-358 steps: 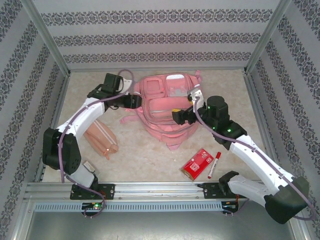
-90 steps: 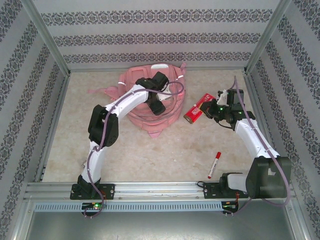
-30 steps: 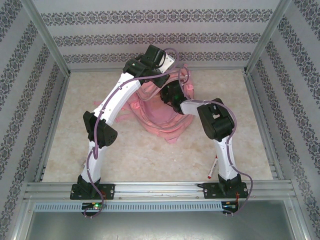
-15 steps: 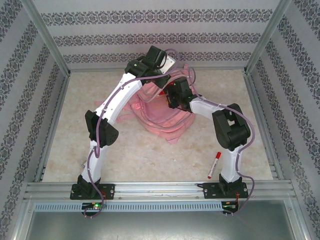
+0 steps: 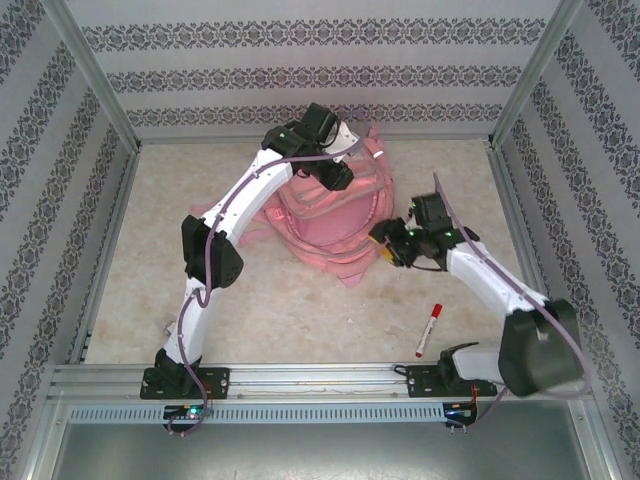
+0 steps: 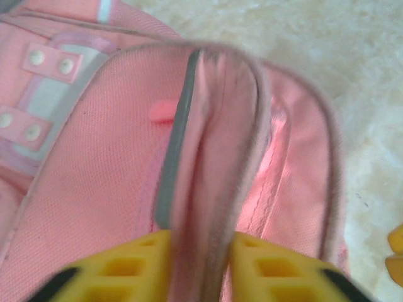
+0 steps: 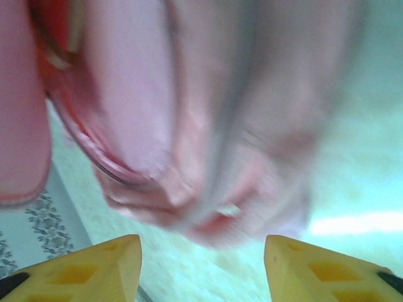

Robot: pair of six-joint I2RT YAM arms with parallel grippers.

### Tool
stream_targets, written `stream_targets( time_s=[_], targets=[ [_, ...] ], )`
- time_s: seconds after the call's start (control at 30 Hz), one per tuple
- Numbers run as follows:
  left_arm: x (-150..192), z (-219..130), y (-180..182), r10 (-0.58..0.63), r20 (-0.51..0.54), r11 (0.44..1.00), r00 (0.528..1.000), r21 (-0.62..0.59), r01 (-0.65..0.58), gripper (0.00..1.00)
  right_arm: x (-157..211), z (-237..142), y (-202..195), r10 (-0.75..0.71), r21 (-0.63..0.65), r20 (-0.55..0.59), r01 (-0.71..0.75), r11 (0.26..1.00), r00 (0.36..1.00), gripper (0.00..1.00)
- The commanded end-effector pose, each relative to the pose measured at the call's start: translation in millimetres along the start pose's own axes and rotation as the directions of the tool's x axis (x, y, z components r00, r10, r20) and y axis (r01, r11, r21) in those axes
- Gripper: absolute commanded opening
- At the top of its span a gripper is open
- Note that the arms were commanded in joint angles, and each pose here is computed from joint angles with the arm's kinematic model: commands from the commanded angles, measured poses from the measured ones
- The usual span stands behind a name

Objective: Pack the student bag

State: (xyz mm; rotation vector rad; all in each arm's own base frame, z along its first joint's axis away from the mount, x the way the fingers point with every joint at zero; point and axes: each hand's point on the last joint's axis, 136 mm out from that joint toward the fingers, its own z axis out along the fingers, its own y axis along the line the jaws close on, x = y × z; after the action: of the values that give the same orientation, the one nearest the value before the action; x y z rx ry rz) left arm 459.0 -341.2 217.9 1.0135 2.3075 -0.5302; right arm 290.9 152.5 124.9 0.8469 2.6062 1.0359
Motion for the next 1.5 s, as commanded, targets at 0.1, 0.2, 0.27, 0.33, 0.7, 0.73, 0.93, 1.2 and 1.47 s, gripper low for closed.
stream_targets(
  time_s=[0.1, 0.2, 0.27, 0.33, 0.7, 0.73, 0.93, 1.2, 1.47],
  targets=[
    [6, -6, 3, -0.165, 0.003, 0.986, 0.986, 0.003, 0.165, 0.48, 31, -39, -45, -0.182, 0.188, -0.122, 0.202, 0.961, 0.976, 0.49],
    [25, -12, 50, -0.308, 0.033, 0.946, 0.951, -0.099, 0.310, 0.51, 35, -40, -3, -0.296, 0.039, -0.192, 0.308, 0.950, 0.936, 0.50],
    [37, -18, 86, -0.358, 0.082, 0.917, 0.930, -0.160, 0.367, 0.53, 42, -35, 31, -0.390, -0.066, -0.260, 0.387, 0.920, 0.883, 0.50],
    [47, -16, 121, -0.354, 0.134, 0.902, 0.925, -0.210, 0.376, 0.54, 41, -24, 59, -0.457, -0.120, -0.281, 0.441, 0.889, 0.844, 0.50],
    [136, 60, 202, -0.397, 0.029, 0.855, 0.917, -0.352, 0.381, 0.48, -45, 82, 93, -0.466, -0.088, -0.173, 0.457, 0.885, 0.868, 0.39],
    [142, 64, 195, -0.417, 0.016, 0.854, 0.909, -0.334, 0.398, 0.46, -52, 88, 87, -0.467, -0.061, -0.174, 0.464, 0.884, 0.867, 0.39],
    [191, 51, 143, -0.481, -0.021, 0.832, 0.877, -0.326, 0.449, 0.41, -104, 102, 56, -0.453, 0.067, -0.132, 0.464, 0.883, 0.882, 0.37],
    [209, 30, 23, -0.429, -0.126, 0.892, 0.895, -0.214, 0.398, 0.41, -173, 105, 68, -0.535, 0.090, -0.008, 0.533, 0.841, 0.845, 0.41],
    [149, -32, -27, 0.054, 0.000, 0.998, 0.999, -0.037, -0.054, 0.50, -171, 95, 88, -0.499, 0.050, 0.012, 0.498, 0.866, 0.867, 0.45]
  ],
)
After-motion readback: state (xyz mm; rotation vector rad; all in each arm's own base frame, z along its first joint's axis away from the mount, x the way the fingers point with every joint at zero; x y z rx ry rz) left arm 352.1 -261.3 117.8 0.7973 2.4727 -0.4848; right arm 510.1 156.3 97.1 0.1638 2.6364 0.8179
